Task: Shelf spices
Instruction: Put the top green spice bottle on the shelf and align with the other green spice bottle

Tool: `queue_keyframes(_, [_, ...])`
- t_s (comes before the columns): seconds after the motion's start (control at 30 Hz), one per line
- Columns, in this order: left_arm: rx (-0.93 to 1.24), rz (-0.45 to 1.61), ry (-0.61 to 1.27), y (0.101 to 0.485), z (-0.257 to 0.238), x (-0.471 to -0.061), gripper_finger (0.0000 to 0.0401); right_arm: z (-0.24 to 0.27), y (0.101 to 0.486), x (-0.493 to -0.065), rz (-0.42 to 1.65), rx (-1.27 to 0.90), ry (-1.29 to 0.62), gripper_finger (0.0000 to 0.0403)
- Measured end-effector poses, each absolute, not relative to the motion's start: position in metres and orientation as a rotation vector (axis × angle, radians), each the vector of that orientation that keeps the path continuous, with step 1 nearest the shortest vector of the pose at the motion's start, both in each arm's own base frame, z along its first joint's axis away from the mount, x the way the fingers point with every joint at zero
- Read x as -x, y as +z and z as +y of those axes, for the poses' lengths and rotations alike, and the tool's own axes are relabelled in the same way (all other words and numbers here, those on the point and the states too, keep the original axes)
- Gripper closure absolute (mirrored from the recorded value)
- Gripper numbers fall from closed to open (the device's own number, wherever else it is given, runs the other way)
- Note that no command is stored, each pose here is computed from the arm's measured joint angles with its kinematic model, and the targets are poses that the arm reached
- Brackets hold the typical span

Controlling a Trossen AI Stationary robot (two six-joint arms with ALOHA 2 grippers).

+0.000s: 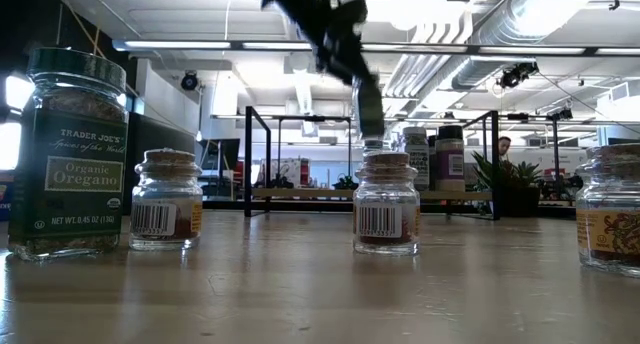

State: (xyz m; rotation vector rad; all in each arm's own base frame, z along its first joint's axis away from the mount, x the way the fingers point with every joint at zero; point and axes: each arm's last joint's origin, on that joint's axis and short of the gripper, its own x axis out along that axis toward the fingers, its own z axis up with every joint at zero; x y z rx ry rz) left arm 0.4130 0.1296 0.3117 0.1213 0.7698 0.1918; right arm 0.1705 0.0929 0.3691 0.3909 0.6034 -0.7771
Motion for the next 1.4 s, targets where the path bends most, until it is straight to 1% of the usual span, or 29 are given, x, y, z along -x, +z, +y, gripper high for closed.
queue_keyframes(0.13, [-0.125,0.785,0.188,0.291,0.166,-0.414,0.0204,0.092,0.369,-0.171,0.610,-0.406,-0.783,0.0135])
queue_keyframes(0.3, [-0.138,0.764,0.199,0.273,0.189,-0.420,0.0204,0.090,0.368,-0.172,0.643,-0.433,-0.784,0.0135])
queue_keyframes(0.4, [-0.148,0.749,0.209,0.267,0.196,-0.423,0.0199,0.089,0.367,-0.173,0.665,-0.448,-0.785,0.0135])
queue_keyframes(0.57, [-0.183,0.721,0.207,0.264,0.200,-0.428,0.0171,0.087,0.367,-0.174,0.667,-0.455,-0.795,0.0135])
queue_keyframes(0.73, [-0.216,0.748,0.184,0.252,0.199,-0.432,0.0170,0.085,0.367,-0.175,0.669,-0.461,-0.804,0.0135])
queue_keyframes(0.93, [-0.241,0.736,0.189,0.250,0.200,-0.434,0.0173,0.085,0.367,-0.175,0.681,-0.466,-0.800,0.0135])
queue_keyframes(1.2, [-0.352,0.717,0.170,0.254,0.202,-0.436,0.0173,0.085,0.367,-0.175,0.690,-0.470,-0.797,0.0135])
queue_keyframes(1.3, [-0.362,0.741,0.199,0.261,0.197,-0.432,0.0172,0.086,0.367,-0.175,0.696,-0.475,-0.793,0.0135])
queue_keyframes(1.4, [-0.348,0.755,0.213,0.279,0.187,-0.423,0.0172,0.086,0.366,-0.175,0.705,-0.481,-0.789,0.0135])
